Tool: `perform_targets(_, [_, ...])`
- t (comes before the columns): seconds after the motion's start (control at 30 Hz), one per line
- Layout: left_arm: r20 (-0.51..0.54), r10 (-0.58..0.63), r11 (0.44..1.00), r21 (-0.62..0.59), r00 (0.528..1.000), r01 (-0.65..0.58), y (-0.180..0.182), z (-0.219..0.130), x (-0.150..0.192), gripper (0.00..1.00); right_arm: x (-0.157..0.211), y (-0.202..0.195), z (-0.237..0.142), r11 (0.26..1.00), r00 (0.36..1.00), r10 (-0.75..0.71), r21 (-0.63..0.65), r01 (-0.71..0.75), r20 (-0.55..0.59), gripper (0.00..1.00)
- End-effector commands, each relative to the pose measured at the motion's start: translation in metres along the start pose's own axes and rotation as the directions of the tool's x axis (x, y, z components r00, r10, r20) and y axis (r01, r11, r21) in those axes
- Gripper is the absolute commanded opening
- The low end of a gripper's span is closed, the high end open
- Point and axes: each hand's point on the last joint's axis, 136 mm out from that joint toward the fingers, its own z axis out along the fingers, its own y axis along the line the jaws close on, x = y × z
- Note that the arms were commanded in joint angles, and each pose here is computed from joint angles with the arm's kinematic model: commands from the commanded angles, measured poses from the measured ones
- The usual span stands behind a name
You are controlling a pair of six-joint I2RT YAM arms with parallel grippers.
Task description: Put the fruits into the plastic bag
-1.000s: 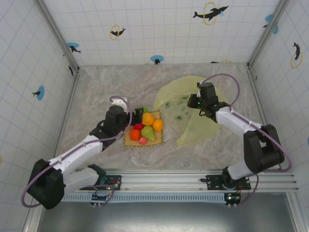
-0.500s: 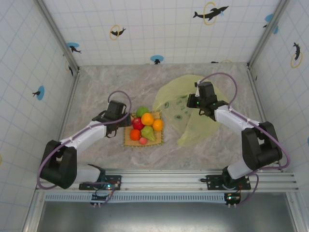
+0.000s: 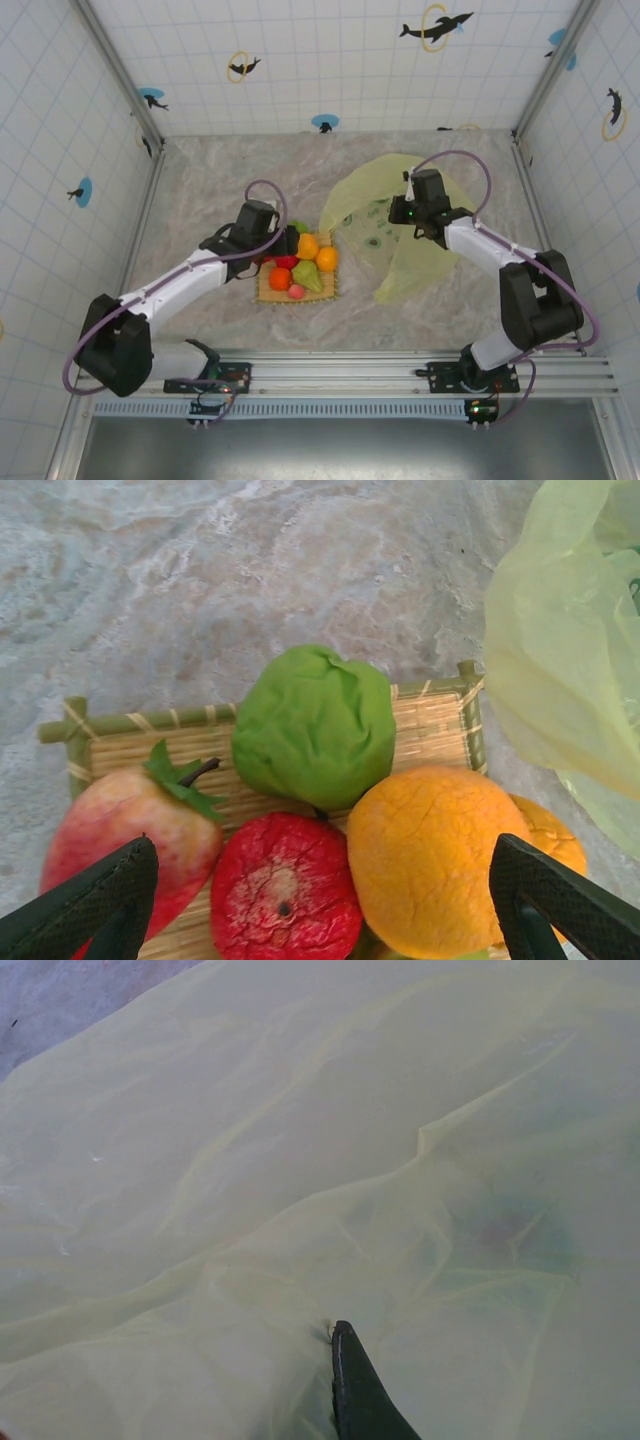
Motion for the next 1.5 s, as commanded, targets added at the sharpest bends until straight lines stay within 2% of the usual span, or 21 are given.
perform_targets(0.0, [0.007,-0.025,1.000,0.014,1.000,0.025,-0.010,0.006,-0.008,0.88,-0.017,0.003,-0.002,1.000,1.000,-0.006,-0.004,0.007,0.029,0.00])
perform_targets(0.7, [-0.047,0.001,0.991,0.135,0.999,0.006,-0.043,0.018,0.004,0.87,-0.016,0.003,-0.003,1.000,1.000,-0.008,-0.005,0.008,0.023,0.00])
perform_targets(1.37, [-0.097,0.080,0.995,0.067,0.992,-0.074,-0.044,0.037,0.016,0.84,-0.014,0.004,-0.004,1.000,1.000,-0.007,-0.016,0.007,0.016,0.00])
perform_targets(1.47, [-0.098,0.089,0.995,0.062,0.991,-0.083,-0.045,0.037,0.016,0.81,-0.014,0.003,-0.004,1.000,1.000,-0.005,-0.015,0.005,0.018,0.00])
